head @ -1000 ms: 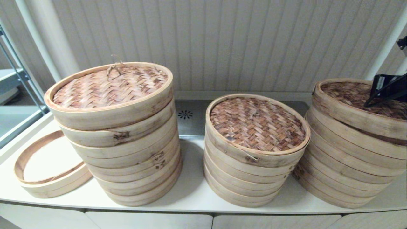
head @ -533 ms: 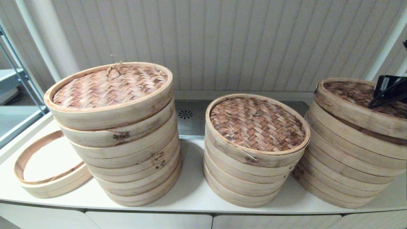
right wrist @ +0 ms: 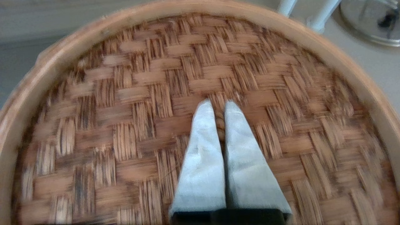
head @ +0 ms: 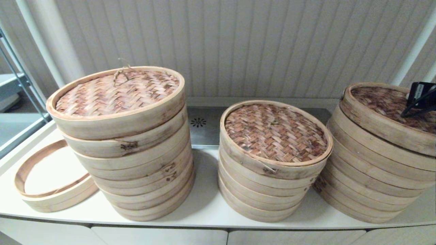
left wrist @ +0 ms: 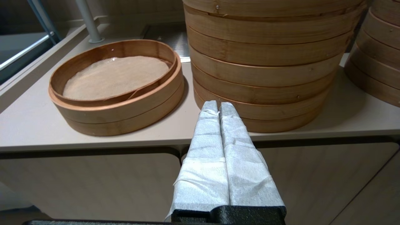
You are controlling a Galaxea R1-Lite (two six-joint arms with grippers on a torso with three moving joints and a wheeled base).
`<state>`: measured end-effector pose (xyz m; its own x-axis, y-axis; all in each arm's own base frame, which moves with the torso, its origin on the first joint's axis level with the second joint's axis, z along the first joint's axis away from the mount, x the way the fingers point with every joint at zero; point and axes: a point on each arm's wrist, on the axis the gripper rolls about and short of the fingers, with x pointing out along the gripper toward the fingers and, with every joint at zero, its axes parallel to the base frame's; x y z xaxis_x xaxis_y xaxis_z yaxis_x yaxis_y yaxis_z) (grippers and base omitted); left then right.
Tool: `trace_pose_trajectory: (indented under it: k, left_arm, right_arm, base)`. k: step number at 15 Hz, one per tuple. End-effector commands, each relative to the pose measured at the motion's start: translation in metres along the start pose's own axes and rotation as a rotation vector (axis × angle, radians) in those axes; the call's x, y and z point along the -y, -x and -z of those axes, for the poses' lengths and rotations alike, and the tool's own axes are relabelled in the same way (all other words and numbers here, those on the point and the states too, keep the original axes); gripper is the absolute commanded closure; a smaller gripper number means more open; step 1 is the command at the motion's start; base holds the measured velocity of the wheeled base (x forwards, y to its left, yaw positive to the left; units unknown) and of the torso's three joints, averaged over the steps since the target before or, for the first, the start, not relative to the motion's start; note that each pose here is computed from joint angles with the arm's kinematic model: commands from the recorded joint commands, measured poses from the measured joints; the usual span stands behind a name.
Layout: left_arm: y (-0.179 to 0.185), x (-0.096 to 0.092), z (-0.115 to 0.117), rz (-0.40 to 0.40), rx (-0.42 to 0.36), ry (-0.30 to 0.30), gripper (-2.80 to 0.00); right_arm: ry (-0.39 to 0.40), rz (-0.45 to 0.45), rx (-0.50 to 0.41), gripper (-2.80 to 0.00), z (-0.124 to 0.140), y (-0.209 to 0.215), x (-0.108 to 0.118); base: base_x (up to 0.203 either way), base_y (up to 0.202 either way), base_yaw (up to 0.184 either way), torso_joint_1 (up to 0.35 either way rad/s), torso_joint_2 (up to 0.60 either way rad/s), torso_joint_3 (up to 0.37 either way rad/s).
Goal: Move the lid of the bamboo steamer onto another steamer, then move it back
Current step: Put the steamer
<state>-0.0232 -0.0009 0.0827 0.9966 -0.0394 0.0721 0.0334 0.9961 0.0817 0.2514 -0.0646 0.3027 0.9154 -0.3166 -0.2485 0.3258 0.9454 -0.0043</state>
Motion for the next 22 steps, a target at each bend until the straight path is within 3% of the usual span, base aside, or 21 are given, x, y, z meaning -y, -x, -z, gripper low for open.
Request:
trace_pose_trajectory:
  k: [1,12,22]
  left_arm:
    - [-0.002,0.001,0.010,0.002,-0.034,0.001,0.00]
    - [-0.002,0.001,0.010,0.002,-0.034,0.001,0.00]
    - [-0.002,0.001,0.010,0.003,-0.034,0.002,0.00]
  right_arm:
    - [-0.001,-0.004,0.016,0.00,-0.002,0.004,0.000]
    - [0.006,-0.006,-0.048,0.00,0.011,-0.017,-0.002]
    - [0.009,-0.004,-0.037,0.00,0.007,-0.017,-0.002]
  base:
    - [0.000,0.000,0.000,0.000,0.00,0.000]
    - [0.000,0.000,0.000,0.000,0.00,0.000]
    - [0.000,0.000,0.000,0.000,0.00,0.000]
